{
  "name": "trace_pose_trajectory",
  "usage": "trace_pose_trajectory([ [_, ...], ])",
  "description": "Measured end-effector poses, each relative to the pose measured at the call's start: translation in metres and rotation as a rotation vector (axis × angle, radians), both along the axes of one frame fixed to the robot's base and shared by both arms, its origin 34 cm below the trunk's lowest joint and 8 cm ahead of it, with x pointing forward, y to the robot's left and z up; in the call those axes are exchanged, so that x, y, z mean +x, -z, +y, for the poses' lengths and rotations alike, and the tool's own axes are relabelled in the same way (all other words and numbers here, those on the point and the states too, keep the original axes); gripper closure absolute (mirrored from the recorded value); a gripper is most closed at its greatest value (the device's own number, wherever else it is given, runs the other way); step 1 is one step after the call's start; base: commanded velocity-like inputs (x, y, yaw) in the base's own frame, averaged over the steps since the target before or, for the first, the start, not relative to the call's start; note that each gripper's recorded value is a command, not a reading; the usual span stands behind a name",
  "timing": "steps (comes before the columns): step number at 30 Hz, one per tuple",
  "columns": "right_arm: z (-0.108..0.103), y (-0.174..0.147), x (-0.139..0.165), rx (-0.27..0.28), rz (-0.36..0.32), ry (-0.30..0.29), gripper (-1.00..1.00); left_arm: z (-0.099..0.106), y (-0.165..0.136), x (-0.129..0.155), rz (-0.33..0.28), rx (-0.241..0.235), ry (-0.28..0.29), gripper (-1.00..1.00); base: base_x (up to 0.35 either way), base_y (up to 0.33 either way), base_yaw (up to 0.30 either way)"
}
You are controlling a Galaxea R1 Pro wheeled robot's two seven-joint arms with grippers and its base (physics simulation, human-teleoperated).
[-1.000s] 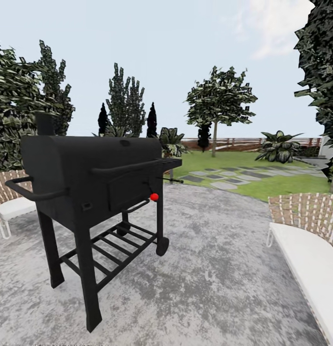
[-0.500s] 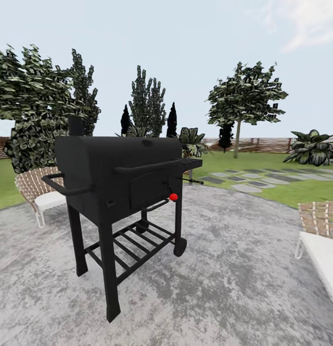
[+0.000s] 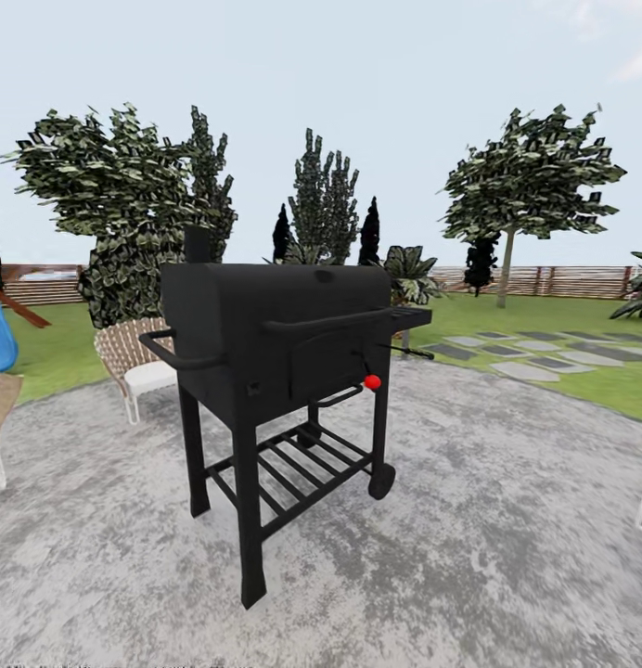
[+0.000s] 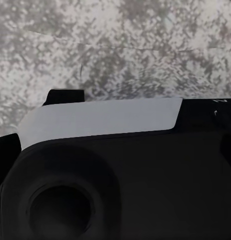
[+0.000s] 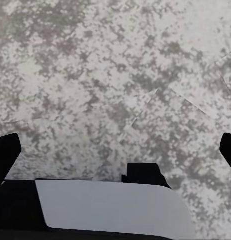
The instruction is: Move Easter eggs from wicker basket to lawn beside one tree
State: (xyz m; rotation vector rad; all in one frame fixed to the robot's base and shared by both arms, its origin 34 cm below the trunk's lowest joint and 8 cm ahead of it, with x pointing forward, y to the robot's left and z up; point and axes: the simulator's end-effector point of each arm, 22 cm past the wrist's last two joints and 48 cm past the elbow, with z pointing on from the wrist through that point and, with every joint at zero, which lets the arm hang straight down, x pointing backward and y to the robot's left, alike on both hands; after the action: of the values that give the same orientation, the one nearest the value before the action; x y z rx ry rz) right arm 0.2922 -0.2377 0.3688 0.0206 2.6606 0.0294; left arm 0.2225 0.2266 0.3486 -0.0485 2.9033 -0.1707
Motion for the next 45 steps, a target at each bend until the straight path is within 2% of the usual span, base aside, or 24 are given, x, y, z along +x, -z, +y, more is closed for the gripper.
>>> trace_pose_trajectory([
  [8,-0.0016,-0.0003,0.0007,-0.002,-0.002,0.000,-1.00,-0.0002,-0.0002,0.0008,-0.002,-0.001,0.000,-1.00,0.000,0.000,-0.086],
  [37,-0.0018,-0.0034,0.0073,-0.002,-0.021,0.000,-1.00,-0.0003,-0.0020,0.0078,-0.021,-0.001,0.000,-1.00,0.000,0.000,-0.259],
  [45,-0.0002,-0.0039,0.0076,0.000,-0.023,-0.003,-1.00,-0.0003,-0.0025,0.0088,-0.024,-0.001,0.000,-1.00,0.159,0.000,-0.074],
])
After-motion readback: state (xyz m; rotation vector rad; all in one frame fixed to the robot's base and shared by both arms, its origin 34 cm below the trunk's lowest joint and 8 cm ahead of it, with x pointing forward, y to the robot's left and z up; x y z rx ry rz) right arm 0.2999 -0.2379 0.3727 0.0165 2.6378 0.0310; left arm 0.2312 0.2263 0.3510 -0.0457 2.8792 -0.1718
